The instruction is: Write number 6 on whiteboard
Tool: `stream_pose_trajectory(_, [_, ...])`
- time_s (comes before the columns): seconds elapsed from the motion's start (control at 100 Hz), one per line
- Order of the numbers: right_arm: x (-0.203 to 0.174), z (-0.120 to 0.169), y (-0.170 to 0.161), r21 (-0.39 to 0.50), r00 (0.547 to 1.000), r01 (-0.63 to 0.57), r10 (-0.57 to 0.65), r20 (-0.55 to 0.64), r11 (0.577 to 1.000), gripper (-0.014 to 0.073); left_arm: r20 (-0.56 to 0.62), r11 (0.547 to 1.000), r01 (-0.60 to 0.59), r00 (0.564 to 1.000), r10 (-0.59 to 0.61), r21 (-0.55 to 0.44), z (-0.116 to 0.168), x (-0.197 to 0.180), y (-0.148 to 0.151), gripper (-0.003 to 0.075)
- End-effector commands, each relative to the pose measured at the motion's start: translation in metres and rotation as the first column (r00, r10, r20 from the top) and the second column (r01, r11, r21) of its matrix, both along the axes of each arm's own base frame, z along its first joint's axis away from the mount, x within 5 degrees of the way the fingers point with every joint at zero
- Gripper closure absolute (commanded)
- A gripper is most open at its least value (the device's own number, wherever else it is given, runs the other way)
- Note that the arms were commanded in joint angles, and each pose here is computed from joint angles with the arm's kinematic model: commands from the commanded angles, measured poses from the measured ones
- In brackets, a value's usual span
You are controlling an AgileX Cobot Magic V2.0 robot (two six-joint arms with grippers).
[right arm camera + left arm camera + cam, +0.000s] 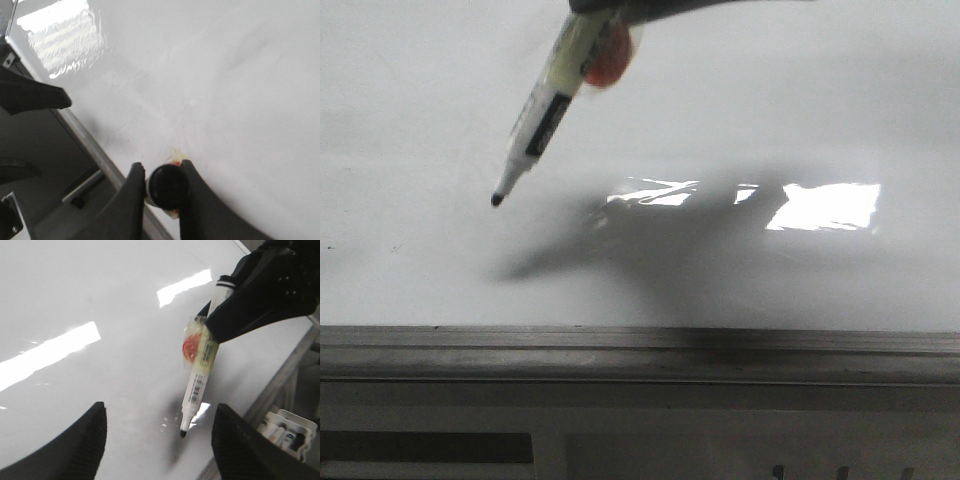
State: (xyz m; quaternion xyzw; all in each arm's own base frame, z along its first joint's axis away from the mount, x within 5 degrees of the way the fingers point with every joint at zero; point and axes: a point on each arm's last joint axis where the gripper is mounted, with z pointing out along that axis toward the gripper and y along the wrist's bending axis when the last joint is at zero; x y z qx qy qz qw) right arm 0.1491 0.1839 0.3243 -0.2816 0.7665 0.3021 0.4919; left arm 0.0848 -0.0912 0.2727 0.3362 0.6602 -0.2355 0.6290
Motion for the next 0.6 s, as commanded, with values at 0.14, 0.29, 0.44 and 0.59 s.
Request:
stream_pose_trajectory(0.14, [0.035,0.041,-0.002,0.118,0.985,0.108,-0.122,0.12,0.987,0.0664,0.102,0.984,-0.12,0.986,0.134,-0.129,0.027,-0.002,0.022,0.0345])
stream_pose_trajectory(0.29, [0.053,0.049,0.001,0.14,0.977,0.142,-0.162,0.142,0.98,0.0665,0.106,0.977,-0.164,0.978,0.179,-0.133,0.027,0.001,0.026,0.0347])
stream_pose_trajectory(0.44, [0.061,0.047,0.006,0.148,0.972,0.15,-0.173,0.16,0.978,0.0664,0.107,0.977,-0.165,0.978,0.18,-0.135,0.027,0.001,0.026,0.0347])
stream_pose_trajectory(0.59, [0.072,0.023,0.018,0.075,0.982,0.152,-0.16,0.102,0.985,0.0664,0.11,0.977,-0.164,0.978,0.18,-0.138,0.028,0.001,0.026,0.0347])
